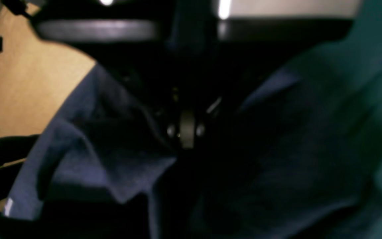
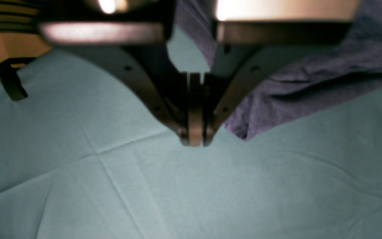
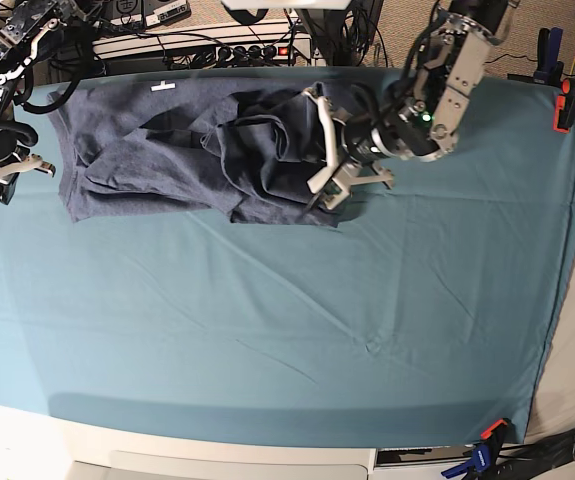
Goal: Fold the T-shirt properly
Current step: 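Tuck and flatten the bunched fabric with the left gripper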
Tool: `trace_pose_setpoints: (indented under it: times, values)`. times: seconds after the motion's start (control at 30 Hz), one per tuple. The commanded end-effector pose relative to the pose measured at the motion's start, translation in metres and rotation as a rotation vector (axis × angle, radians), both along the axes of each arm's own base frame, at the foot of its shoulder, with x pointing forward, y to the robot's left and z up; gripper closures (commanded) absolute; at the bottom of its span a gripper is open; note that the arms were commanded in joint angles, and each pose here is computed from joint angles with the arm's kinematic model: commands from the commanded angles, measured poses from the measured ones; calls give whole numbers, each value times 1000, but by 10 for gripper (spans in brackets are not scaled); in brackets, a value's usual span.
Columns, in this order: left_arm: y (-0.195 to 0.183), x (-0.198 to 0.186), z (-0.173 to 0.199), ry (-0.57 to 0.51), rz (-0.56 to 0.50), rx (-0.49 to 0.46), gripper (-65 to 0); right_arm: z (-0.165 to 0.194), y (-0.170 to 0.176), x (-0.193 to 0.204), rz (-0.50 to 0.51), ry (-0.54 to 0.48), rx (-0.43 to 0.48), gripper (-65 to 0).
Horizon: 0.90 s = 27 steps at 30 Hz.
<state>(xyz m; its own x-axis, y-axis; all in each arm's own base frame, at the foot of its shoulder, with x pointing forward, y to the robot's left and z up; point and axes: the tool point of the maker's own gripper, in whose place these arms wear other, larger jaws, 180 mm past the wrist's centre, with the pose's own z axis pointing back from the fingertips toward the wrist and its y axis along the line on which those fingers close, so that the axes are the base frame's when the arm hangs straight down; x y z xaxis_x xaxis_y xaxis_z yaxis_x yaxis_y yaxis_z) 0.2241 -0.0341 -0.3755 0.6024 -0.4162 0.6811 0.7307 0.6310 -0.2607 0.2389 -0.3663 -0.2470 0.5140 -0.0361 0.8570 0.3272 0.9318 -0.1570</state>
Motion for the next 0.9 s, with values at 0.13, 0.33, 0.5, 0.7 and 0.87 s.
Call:
trace_pose_setpoints:
  times: [0.13,0.33,0.5,0.7,0.87]
  values:
    - [-7,7,11,-43,1,-37,0,16,0,7,18,-56,-24,0]
    - [-7,9,8,-50,11,-41,0,16,0,7,19,-57,-24,0]
    - [-4,10,1,-42,17,-23,0,17,0,7,19,-59,-25,0]
    - [-17,10,6,-40,20,-58,0,17,1,7,21,-61,-21,0]
    - [-34,11,16,-40,26,-108,0,17,1,7,22,-63,-20,0]
